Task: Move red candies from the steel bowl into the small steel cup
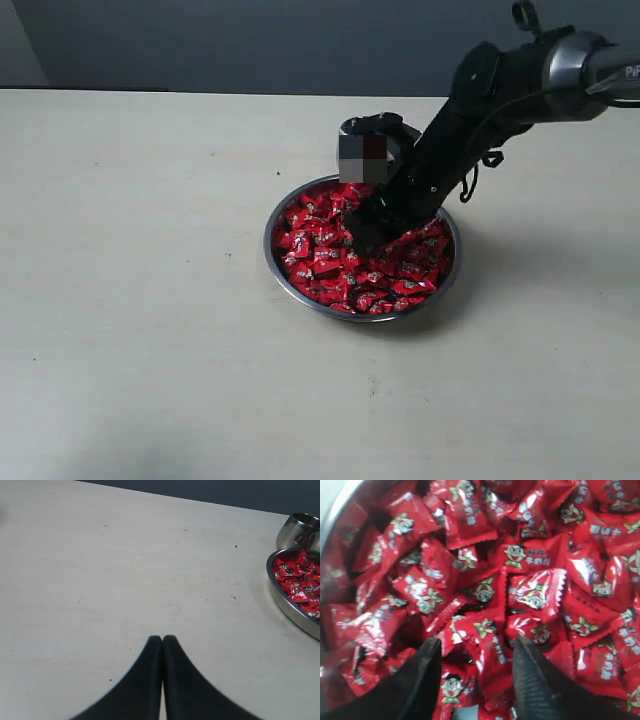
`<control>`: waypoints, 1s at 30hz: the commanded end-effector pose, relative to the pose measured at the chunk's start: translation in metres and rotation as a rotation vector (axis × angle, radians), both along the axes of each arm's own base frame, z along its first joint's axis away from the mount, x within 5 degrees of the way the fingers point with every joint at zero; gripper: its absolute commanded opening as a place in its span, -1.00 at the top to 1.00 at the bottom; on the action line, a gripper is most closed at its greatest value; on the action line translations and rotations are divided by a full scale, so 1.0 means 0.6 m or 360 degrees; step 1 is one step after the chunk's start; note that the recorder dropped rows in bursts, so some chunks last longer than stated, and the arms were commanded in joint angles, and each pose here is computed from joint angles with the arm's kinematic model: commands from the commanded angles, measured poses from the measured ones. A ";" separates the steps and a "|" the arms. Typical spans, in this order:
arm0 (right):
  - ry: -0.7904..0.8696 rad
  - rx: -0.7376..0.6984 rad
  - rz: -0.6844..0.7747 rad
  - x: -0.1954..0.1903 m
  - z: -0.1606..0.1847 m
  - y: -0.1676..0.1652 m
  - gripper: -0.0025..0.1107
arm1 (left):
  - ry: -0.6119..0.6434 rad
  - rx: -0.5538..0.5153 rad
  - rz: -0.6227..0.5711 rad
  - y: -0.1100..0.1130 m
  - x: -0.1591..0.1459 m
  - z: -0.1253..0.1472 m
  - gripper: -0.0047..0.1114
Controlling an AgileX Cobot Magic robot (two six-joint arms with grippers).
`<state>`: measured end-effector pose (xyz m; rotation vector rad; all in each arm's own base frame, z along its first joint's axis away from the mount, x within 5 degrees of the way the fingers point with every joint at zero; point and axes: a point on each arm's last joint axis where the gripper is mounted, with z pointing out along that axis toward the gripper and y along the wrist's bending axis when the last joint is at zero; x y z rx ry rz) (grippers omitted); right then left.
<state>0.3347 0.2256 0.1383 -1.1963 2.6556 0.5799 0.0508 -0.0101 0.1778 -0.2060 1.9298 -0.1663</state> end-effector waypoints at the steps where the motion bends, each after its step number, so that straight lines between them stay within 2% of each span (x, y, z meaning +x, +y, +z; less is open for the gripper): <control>1: 0.0016 -0.0050 -0.0032 0.002 -0.021 -0.003 0.60 | -0.0014 0.0000 0.0010 0.001 0.000 0.001 0.91; 3: 0.0027 -0.0039 -0.0037 0.001 -0.019 -0.002 0.97 | -0.0014 0.0000 0.0010 0.001 0.000 0.001 0.91; 8: -0.0051 0.0018 -0.0041 -0.001 0.025 -0.002 0.96 | -0.0014 0.0000 0.0010 0.001 0.000 0.001 0.91; 14: -0.0397 0.0081 -0.0050 0.008 0.112 -0.011 0.96 | -0.0014 0.0000 0.0010 0.001 0.000 0.001 0.91; 20: -0.0630 0.0145 -0.0185 0.061 0.164 -0.019 0.96 | -0.0014 0.0000 0.0010 0.001 0.000 0.001 0.91; 24: -0.0665 0.0181 -0.0270 0.110 0.163 -0.024 0.96 | -0.0014 0.0000 0.0010 0.001 0.000 0.001 0.91; 30: -0.0627 0.0181 -0.0305 0.165 0.123 -0.011 0.96 | -0.0014 0.0000 0.0010 0.001 0.000 0.001 0.91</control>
